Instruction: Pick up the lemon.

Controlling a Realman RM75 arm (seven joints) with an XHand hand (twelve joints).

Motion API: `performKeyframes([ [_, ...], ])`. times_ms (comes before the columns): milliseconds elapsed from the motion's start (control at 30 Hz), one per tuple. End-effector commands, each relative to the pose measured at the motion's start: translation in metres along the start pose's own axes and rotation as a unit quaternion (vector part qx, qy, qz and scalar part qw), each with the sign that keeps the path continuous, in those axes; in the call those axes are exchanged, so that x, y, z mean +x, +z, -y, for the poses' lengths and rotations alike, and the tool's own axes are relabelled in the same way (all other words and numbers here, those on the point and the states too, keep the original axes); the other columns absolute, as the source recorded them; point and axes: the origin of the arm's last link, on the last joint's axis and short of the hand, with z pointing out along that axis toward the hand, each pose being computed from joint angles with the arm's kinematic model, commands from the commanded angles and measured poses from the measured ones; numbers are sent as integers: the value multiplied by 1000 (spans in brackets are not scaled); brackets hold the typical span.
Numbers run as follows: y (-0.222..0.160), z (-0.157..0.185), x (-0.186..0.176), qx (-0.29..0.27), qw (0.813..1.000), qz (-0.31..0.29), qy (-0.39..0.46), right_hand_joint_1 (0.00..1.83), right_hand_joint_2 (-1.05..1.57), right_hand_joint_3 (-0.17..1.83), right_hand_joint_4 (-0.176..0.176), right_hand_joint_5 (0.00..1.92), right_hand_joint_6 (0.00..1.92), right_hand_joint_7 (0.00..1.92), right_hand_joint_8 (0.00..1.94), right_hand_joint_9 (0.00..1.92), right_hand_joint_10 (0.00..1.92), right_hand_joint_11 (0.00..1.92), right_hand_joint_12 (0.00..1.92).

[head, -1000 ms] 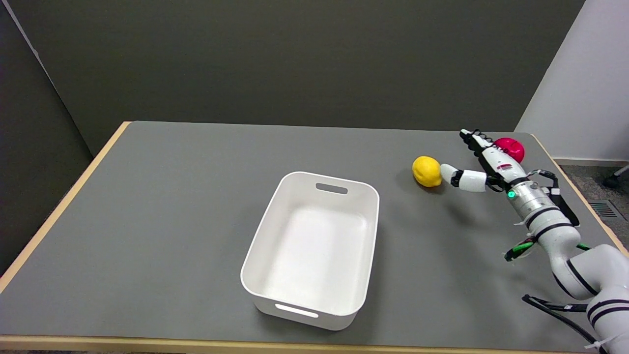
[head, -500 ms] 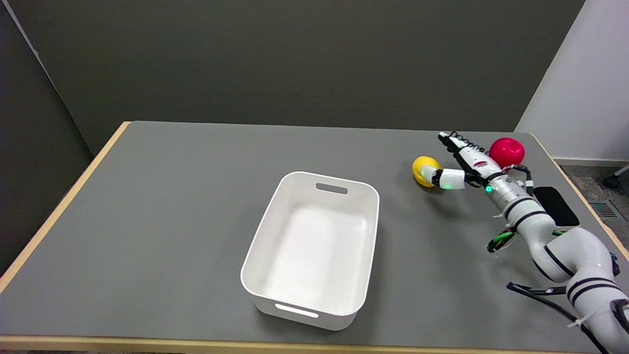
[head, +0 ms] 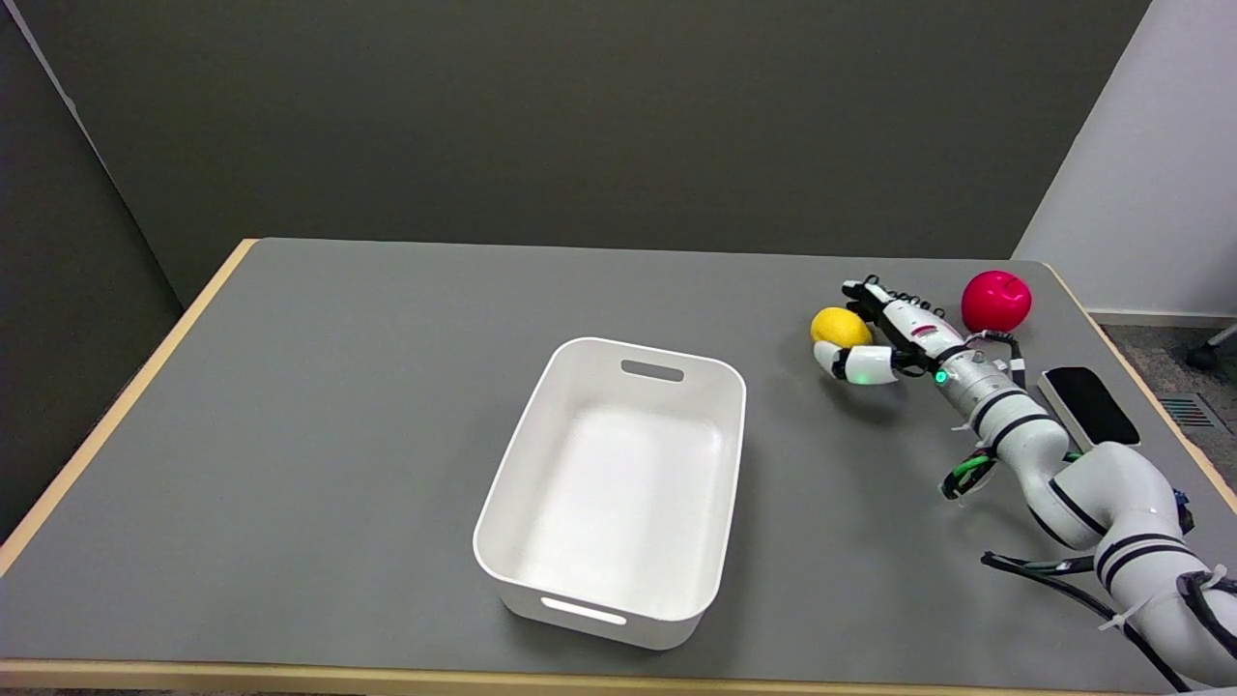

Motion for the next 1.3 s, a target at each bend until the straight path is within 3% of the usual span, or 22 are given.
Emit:
performKeyframes([
  [33,6,12,-13,12,1000,9,-22,735,709,884,-99,153,367,367,627,366,972,137,1295],
  [133,6,23,-17,38,997,-1,-66,877,782,850,-131,216,464,388,981,469,1133,217,1428],
  [200,6,30,-18,59,994,-9,-87,1270,1136,393,-163,307,899,600,1662,609,1410,189,1771],
  [267,5,33,-17,68,994,-12,-89,1105,1376,30,-175,463,1661,542,1731,699,1464,115,1860],
  [300,5,34,-17,74,993,-13,-89,1098,1370,53,-176,467,1700,539,1743,729,1534,74,1888],
  [500,1,41,-8,103,990,-34,-86,1086,1290,252,-176,452,1745,525,1796,776,1854,37,1921],
  [700,-8,64,29,155,978,-98,-97,1071,1309,259,-176,428,1779,486,1846,748,1919,-1,1921],
  [800,-18,83,54,198,963,-144,-108,1066,1315,258,-176,420,1787,478,1859,753,1921,-1,1921],
  [1033,-58,144,98,318,907,-233,-147,1064,1311,268,-176,420,1789,481,1861,759,1921,30,1921],
  [1167,-74,165,90,385,894,-204,-103,1067,1304,277,-176,424,1784,482,1858,755,1921,57,1921],
  [1300,-77,191,61,450,888,-91,-24,1071,1293,295,-176,428,1779,488,1856,777,1921,123,1921],
])
